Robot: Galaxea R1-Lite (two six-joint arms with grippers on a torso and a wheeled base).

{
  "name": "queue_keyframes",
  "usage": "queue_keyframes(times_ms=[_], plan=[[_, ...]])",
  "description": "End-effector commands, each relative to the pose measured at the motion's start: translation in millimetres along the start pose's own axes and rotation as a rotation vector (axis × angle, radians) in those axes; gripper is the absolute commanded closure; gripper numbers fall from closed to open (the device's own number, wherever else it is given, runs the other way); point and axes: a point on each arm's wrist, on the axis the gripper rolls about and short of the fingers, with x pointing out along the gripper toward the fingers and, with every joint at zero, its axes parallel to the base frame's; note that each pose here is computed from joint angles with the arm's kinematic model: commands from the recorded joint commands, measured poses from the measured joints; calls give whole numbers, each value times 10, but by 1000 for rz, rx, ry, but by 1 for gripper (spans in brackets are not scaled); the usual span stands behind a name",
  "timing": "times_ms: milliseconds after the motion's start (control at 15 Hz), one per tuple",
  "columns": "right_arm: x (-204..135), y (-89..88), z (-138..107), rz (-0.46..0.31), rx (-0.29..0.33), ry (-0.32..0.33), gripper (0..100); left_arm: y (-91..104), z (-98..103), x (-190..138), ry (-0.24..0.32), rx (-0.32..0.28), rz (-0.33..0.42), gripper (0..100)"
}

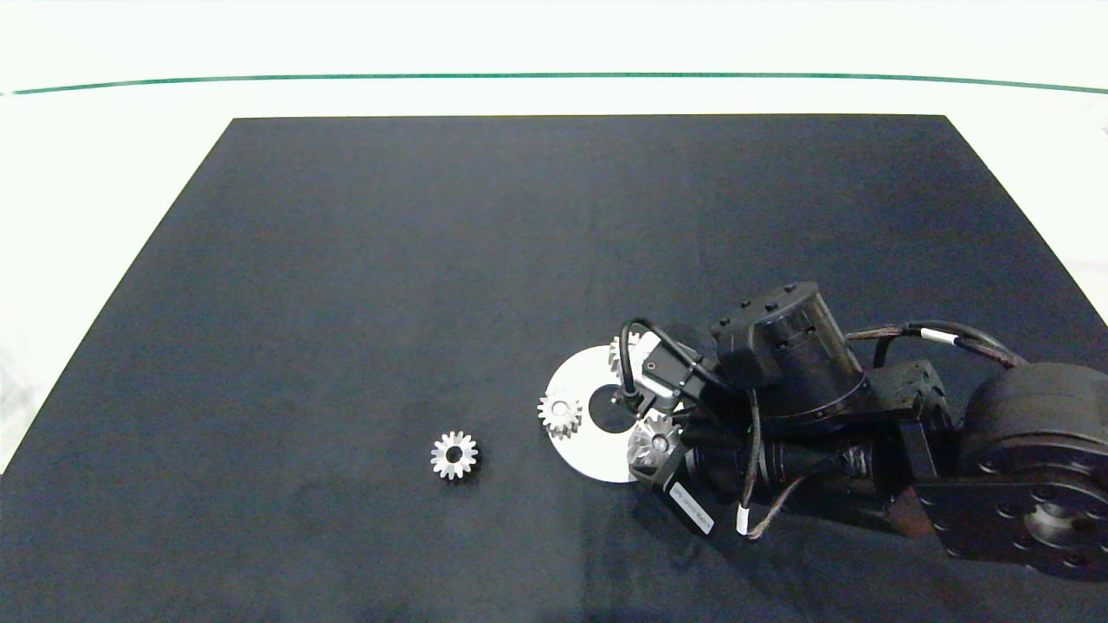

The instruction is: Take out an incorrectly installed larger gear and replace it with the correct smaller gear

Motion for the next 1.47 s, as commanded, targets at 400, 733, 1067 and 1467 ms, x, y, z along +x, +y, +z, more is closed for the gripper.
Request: queue_keyframes(times_ms=[400,733,1067,1467], plan=[[-84,-14,3,-4,2,-16,69,-2,-12,-13,-2,1,-1,0],[-119,-20,12,-11,18,-27,69,-4,-18,-33,-12,1,2,0],[-157,-32,8,-13,22,-27,69,-5,-22,-34,-12,1,2,0],[-131,-26,5,-11,51,-26,0,-4,-22,-34,-12,1,3,0]])
